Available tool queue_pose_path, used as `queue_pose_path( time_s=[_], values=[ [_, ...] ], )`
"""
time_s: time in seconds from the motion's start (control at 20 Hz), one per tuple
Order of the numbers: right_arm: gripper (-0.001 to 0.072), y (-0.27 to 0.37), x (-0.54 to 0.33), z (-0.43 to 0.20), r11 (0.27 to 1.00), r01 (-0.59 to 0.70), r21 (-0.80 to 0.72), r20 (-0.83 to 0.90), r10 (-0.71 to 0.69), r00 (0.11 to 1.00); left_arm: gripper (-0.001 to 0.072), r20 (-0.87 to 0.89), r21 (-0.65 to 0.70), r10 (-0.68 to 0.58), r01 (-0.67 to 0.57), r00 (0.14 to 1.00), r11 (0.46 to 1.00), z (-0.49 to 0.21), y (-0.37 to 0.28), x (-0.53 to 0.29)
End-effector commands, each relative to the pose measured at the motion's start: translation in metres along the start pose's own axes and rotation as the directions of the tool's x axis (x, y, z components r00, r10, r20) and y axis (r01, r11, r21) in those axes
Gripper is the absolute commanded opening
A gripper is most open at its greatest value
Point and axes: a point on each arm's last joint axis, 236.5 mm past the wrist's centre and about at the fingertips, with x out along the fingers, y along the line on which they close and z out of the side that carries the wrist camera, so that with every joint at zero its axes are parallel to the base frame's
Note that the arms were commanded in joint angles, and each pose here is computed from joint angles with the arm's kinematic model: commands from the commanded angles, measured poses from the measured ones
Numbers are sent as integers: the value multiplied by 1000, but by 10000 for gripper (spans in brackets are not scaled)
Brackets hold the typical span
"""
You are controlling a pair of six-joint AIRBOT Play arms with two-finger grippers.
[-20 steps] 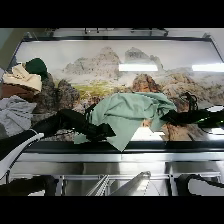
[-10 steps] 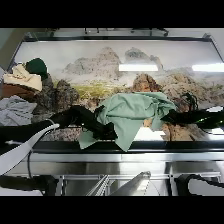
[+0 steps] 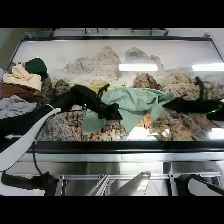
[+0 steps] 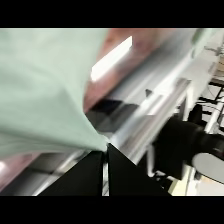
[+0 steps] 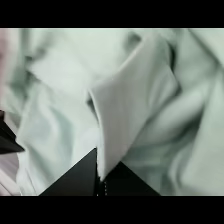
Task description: Fold the shirts.
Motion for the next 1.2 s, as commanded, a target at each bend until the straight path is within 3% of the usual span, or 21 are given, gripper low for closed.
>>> queue_pose_path(
  time_s=[0.0, 0.1, 0.2, 0.35, 0.45, 0.5, 0.6, 0.75, 0.95, 1.05, 1.15],
  values=[
    [27, 132, -92, 75, 946, -117, -302, 288, 207, 935, 15, 135, 231, -91, 58, 987, 971, 14, -95, -96],
    [27, 217, -172, 95, 855, -14, -519, 470, 299, 831, 16, 249, 384, -133, 29, 959, 923, 5, -152, -165],
    [27, 288, -242, 93, 719, 253, -648, 632, 322, 704, 16, 412, 509, -176, -65, 894, 858, -12, -205, -238],
    [27, 365, -315, 72, 480, 666, -571, 821, 322, 472, 17, 698, 568, -223, -335, 681, 752, -57, -268, -356],
    [27, 383, -345, 56, 374, 819, -434, 895, 287, 343, 18, 845, 471, -194, -521, 498, 712, -94, -285, -413],
    [27, 380, -347, 50, 332, 852, -405, 908, 256, 332, 18, 896, 397, -158, -589, 414, 704, -106, -284, -431],
    [27, 365, -336, 53, 333, 840, -428, 903, 203, 380, 20, 960, 228, -53, -662, 274, 714, -117, -264, -457],
    [27, 331, -296, 84, 473, 653, -591, 797, 219, 563, 21, 963, 101, 69, -586, 261, 804, -106, -201, -464],
    [28, 233, -221, 153, 668, 338, -663, 616, 230, 753, 21, 876, 115, 75, -358, 475, 927, -54, -93, -424],
    [28, 176, -148, 173, 752, 159, -640, 482, 231, 846, 21, 822, 109, 64, -266, 566, 958, -8, -39, -384],
    [28, 121, -75, 185, 818, 66, -571, 400, 207, 893, 21, 774, 61, 102, -234, 625, 970, 44, 21, -340]
  ],
)
